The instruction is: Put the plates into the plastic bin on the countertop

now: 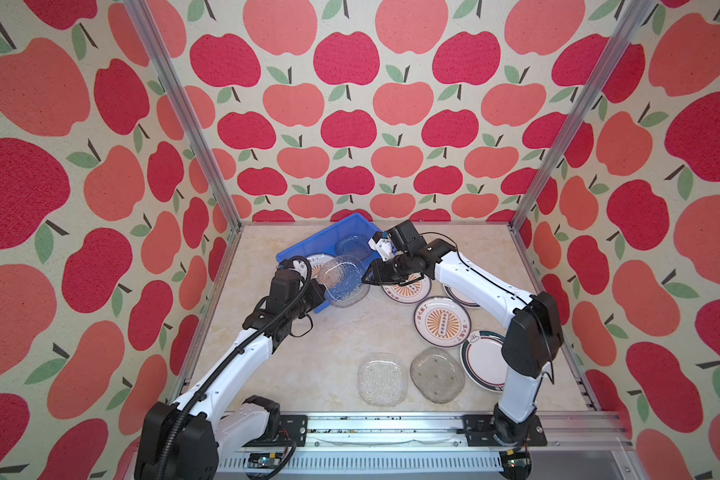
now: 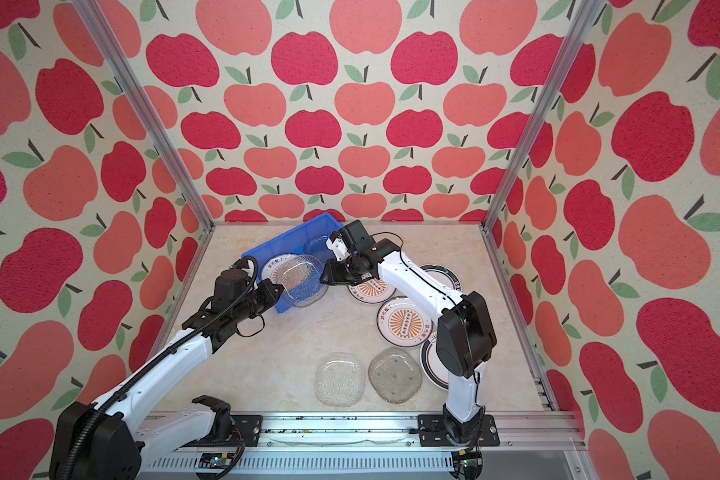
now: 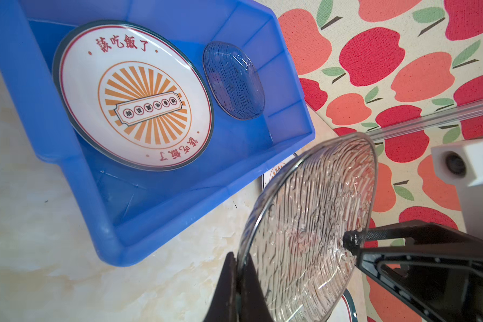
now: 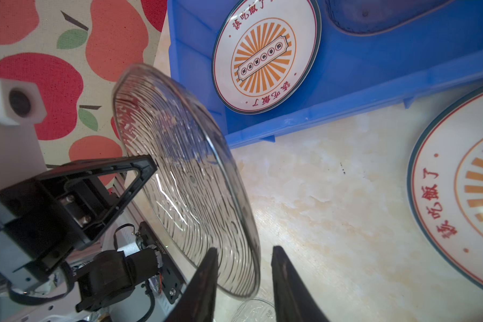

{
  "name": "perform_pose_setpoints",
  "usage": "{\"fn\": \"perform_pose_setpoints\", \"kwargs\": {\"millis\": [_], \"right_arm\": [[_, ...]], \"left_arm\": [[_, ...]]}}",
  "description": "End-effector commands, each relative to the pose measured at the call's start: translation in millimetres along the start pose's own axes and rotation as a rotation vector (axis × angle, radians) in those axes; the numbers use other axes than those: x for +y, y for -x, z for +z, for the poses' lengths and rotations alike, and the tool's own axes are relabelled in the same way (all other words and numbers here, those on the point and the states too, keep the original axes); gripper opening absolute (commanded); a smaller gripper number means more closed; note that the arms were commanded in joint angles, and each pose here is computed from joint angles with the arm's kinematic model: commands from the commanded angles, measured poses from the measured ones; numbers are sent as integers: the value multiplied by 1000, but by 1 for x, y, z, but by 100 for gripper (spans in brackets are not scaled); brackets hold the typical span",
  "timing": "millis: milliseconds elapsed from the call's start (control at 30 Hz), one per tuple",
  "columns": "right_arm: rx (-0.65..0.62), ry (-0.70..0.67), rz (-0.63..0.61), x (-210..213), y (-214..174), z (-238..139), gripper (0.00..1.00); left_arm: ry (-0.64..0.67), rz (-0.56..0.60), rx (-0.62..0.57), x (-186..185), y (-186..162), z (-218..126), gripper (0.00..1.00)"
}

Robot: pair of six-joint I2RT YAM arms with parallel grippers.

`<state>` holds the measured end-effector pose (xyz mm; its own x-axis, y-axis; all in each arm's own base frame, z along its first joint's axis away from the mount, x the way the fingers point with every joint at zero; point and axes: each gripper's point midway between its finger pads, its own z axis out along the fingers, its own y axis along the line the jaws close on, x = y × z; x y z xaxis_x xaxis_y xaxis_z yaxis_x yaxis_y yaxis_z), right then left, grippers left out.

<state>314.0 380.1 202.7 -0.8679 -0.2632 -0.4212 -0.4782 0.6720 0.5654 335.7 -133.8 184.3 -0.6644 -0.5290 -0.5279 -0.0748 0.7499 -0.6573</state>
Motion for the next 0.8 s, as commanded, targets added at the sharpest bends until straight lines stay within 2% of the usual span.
{"fn": "perform_pose_setpoints", "kwargs": {"millis": [0,167,233,500,767], "right_arm": [[-145,-26,-9,-4,35,-40,47],[-352,-33,57,-29,66,-94,51],[-385,-50,76,-41,72,-108,51],[-365,-20,155,-66,80,-114,51],[-373,1,180,-76,84,-119,51]], "left_arm": [[25,23,-35,-11,29,5,0],[36,46,-30,-25,61,32,0],[42,40,-15,-27,72,48,0],[70,-26,66,-15,103,129,0],[91,-85,147,4,94,184,0]]}}
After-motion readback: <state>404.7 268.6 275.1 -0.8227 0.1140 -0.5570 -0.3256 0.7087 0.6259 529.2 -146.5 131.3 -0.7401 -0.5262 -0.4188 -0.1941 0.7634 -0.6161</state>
